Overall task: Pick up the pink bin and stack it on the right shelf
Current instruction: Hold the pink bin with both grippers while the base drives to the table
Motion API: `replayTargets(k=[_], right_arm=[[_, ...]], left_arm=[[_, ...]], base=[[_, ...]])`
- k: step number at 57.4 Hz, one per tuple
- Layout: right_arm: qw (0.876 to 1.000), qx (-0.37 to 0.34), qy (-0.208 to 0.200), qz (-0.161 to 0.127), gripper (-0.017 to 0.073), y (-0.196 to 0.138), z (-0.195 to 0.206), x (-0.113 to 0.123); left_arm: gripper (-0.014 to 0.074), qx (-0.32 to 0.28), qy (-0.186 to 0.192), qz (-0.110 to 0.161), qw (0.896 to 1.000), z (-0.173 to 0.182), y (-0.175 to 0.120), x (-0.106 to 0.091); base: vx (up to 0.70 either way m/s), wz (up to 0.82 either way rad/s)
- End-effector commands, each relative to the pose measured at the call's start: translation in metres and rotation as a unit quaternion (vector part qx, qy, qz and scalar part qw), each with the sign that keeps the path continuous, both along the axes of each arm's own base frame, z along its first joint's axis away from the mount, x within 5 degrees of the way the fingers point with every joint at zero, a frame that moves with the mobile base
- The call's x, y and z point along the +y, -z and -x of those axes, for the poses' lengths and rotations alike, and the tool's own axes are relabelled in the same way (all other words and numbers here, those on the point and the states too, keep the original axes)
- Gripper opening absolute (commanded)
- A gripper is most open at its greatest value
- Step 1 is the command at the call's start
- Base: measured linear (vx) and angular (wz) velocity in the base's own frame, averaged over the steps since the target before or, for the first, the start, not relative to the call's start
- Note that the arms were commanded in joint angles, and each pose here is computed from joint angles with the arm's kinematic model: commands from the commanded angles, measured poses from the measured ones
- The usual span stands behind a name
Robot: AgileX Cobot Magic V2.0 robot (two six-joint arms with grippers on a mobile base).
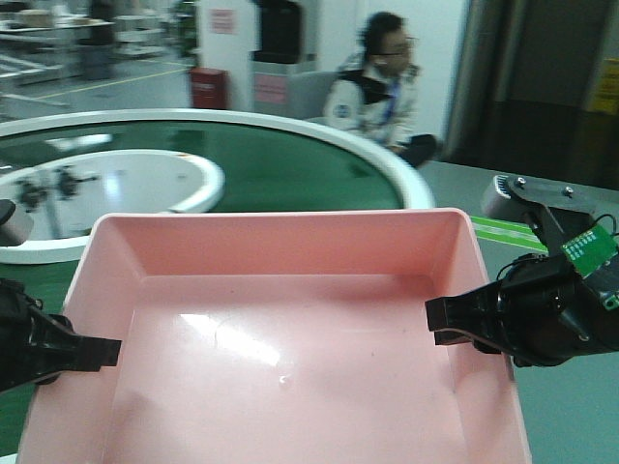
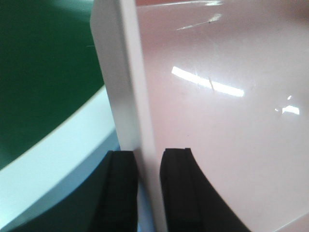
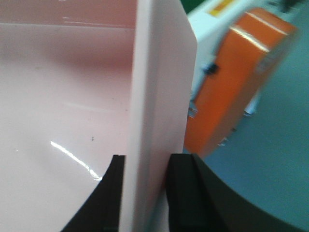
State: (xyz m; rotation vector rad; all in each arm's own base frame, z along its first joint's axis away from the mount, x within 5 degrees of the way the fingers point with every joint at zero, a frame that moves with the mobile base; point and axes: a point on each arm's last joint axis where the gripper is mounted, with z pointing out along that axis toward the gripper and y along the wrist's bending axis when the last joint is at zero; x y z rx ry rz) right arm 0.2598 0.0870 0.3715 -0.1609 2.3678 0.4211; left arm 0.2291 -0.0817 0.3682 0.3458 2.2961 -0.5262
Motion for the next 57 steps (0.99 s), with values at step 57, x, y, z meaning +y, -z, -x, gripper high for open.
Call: replayTargets(k=[57], right_arm=[[0.997, -0.070, 0.010, 0.003, -0.0008, -0.0241, 0.0014, -0.0070]], left_arm=[[-0.0005, -0.047, 0.000, 0.012, 0.999, 0.0050, -0.0188, 0.0010]], base=[[0.04, -0.74]])
